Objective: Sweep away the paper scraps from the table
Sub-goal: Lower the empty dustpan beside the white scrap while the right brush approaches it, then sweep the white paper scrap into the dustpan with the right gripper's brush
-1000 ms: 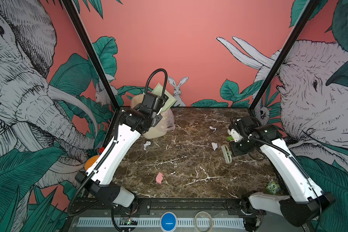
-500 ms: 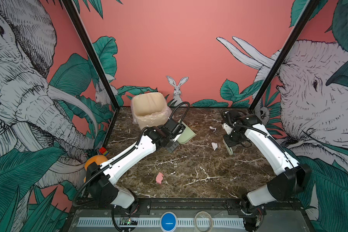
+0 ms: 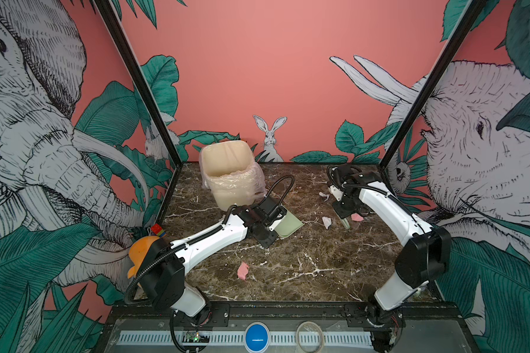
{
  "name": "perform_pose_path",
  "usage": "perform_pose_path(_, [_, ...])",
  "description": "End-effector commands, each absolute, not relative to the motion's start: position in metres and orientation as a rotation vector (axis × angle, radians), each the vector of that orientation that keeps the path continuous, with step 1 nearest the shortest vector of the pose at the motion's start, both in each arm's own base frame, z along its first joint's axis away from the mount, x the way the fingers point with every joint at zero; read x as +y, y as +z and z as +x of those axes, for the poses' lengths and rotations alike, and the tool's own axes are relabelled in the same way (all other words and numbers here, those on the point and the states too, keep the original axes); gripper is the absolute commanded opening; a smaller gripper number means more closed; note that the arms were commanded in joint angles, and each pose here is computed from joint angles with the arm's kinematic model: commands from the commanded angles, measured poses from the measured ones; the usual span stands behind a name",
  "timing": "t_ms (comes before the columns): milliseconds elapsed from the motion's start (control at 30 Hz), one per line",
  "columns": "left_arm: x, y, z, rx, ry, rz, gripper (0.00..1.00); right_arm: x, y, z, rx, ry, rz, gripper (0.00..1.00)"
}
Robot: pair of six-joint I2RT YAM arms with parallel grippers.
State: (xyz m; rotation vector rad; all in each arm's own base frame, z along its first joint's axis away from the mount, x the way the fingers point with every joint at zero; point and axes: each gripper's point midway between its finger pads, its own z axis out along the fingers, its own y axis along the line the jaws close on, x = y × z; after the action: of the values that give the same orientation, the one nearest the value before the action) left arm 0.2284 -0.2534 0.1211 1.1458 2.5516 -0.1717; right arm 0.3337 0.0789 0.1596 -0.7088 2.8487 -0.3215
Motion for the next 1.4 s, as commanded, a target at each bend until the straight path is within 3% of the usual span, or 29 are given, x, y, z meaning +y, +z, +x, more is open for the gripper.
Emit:
perform_pose_path(0, [-0.26, 0.111, 0.22, 2.569, -0.207, 1.162, 0.12, 0.081, 0.163, 0.343, 2.821, -0.36, -0.757, 0.0])
perform_pose_path(367, [-0.259, 0.093, 0.201, 2.601, -0.163, 1.273, 0.11, 0.113, 0.147, 0.34, 2.835, -0.392, -0.942, 0.0])
perform_pose_path(933, [-0.23, 0.084, 0.169, 2.674, -0.152, 1.287, 0.12, 0.195, 0.154, 0.269, 2.834, -0.254, -1.131, 0.0])
perform_pose_path(1367, [-0.252, 0.069, 0.143, 2.657, -0.206, 1.472, 0.12, 0.155, 0.178, 0.267, 2.858, -0.42, -1.018, 0.0])
